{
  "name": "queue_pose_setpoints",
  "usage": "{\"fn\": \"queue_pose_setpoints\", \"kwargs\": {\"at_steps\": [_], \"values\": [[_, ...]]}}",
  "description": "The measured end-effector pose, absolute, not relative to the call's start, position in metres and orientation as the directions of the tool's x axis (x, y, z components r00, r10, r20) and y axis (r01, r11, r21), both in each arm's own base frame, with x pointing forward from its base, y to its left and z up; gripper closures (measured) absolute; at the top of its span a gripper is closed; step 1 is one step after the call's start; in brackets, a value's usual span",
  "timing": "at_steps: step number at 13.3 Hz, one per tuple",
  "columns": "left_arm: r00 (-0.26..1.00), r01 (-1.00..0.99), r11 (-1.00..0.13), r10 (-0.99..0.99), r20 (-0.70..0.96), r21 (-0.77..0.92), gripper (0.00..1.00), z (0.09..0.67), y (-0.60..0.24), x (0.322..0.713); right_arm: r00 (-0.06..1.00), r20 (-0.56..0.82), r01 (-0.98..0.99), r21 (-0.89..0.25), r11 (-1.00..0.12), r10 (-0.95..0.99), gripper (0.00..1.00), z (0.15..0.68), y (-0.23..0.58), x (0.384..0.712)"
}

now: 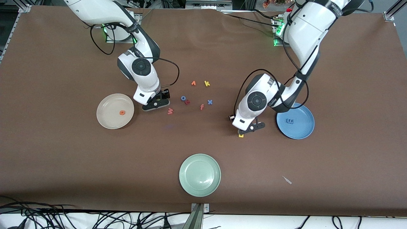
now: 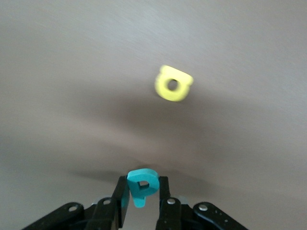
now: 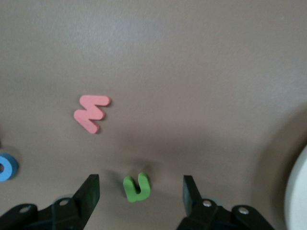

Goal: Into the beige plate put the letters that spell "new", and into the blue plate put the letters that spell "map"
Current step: 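Drop the teal p on the blue plate while the right gripper grasps the u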

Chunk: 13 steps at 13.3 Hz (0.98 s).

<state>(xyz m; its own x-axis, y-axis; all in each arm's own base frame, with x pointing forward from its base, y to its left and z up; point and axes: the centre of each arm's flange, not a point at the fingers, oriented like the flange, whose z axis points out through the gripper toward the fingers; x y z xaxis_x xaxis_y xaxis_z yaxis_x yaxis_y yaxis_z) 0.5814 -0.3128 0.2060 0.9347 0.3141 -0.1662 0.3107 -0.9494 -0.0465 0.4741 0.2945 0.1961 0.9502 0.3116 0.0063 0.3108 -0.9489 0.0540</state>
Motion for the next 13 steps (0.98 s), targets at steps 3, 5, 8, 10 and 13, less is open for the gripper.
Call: {"fn": "queue_pose_setpoints", "kwargs": {"at_steps": [3,5,8,10,13], "values": [[0.949,0.219,-0.972,0.234,-0.213,-0.091,0.71,0.24,-0.26,0.596,0.951,0.011,0.308,0.038,-0.951,0.308,0.26,0.187,0.293,0.464],[0.953,0.146,-0.985,0.165,-0.255,-0.09,0.71,0.251,-0.21,0.608,0.952,0.004,0.306,0.035,-0.951,0.306,0.27,0.181,0.292,0.458],[0.952,0.034,-0.999,0.042,-0.304,-0.031,0.71,0.244,-0.114,0.626,0.953,-0.001,0.304,0.033,-0.952,0.304,0.41,0.177,0.291,0.455],[0.945,0.016,-1.0,0.017,-0.327,-0.006,0.65,0.232,-0.077,0.628,0.953,-0.001,0.304,0.032,-0.952,0.304,0.49,0.177,0.291,0.455],[0.943,-0.012,-1.0,-0.012,-0.331,0.004,0.37,0.23,-0.091,0.625,0.953,0.0,0.303,0.031,-0.953,0.303,0.64,0.177,0.291,0.455]]}}
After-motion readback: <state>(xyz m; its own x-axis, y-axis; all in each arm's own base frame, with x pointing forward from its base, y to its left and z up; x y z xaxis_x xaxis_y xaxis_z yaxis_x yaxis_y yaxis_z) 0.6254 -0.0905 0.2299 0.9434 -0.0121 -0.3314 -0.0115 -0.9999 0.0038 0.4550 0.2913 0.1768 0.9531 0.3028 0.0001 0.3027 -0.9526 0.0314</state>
